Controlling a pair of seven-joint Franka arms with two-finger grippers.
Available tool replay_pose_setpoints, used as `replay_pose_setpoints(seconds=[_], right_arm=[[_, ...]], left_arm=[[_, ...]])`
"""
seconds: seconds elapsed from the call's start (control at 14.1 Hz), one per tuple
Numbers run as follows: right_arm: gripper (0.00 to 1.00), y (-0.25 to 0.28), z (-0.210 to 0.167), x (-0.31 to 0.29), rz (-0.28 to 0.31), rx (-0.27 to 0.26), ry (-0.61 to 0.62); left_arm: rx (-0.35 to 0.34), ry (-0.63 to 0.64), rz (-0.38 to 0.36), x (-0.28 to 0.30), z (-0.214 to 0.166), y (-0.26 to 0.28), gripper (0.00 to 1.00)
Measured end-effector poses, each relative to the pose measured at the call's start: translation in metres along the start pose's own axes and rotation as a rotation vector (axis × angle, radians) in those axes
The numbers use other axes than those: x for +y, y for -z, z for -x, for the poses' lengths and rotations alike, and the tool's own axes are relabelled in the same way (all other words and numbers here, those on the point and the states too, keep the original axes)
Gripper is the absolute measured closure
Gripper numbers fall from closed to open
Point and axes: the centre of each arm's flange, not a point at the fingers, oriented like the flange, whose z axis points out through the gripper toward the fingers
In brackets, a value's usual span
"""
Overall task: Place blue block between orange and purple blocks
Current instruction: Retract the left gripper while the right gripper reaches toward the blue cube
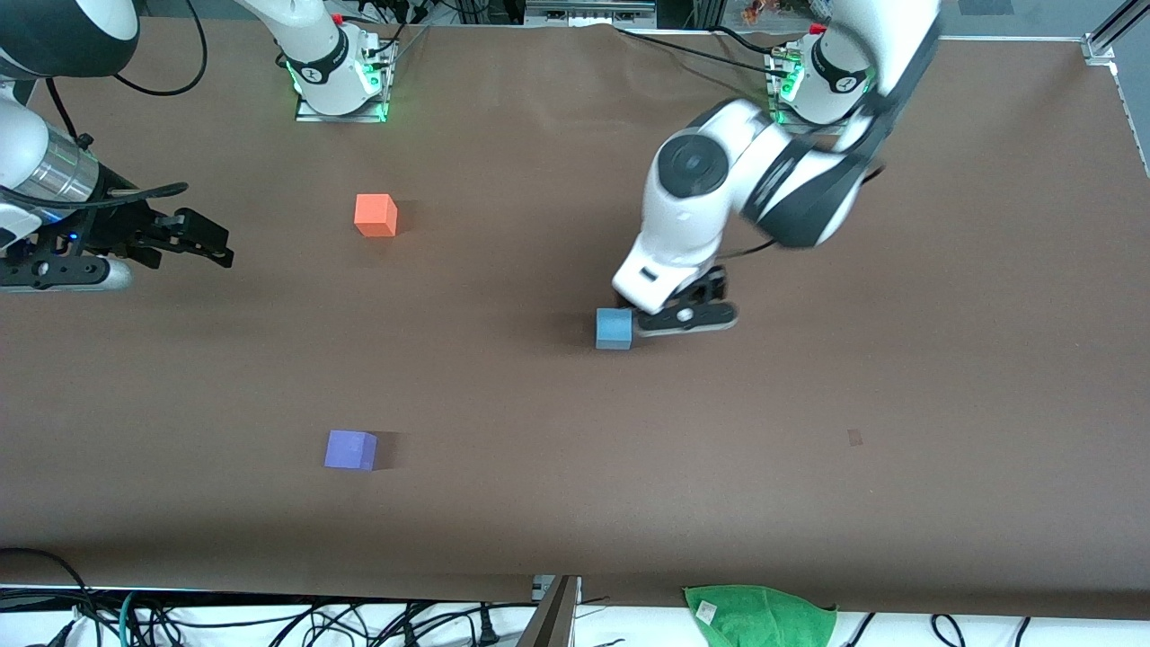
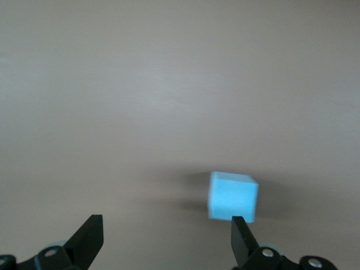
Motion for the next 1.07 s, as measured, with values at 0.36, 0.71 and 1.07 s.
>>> replay_pose_setpoints(seconds=[0.36,0.71,1.07], right_arm=[[0.01,-0.091,-0.027,-0.021,0.030,-0.138,0.026],[0.01,-0.119,-0.034,-0.078,0.035,-0.108,0.047],[0.00,-0.179,-0.025,-0.210,-0.002,-0.012,-0.083]], left_arm=[[-0.147,0.017,-0.073,-0.135,-0.035,0.091,0.00],[-0.177,-0.116,0.084,-0.268,-0.062,0.164,0.00],[-0.086,-0.190,0.124,-0.356,-0.042,0.151,0.00]])
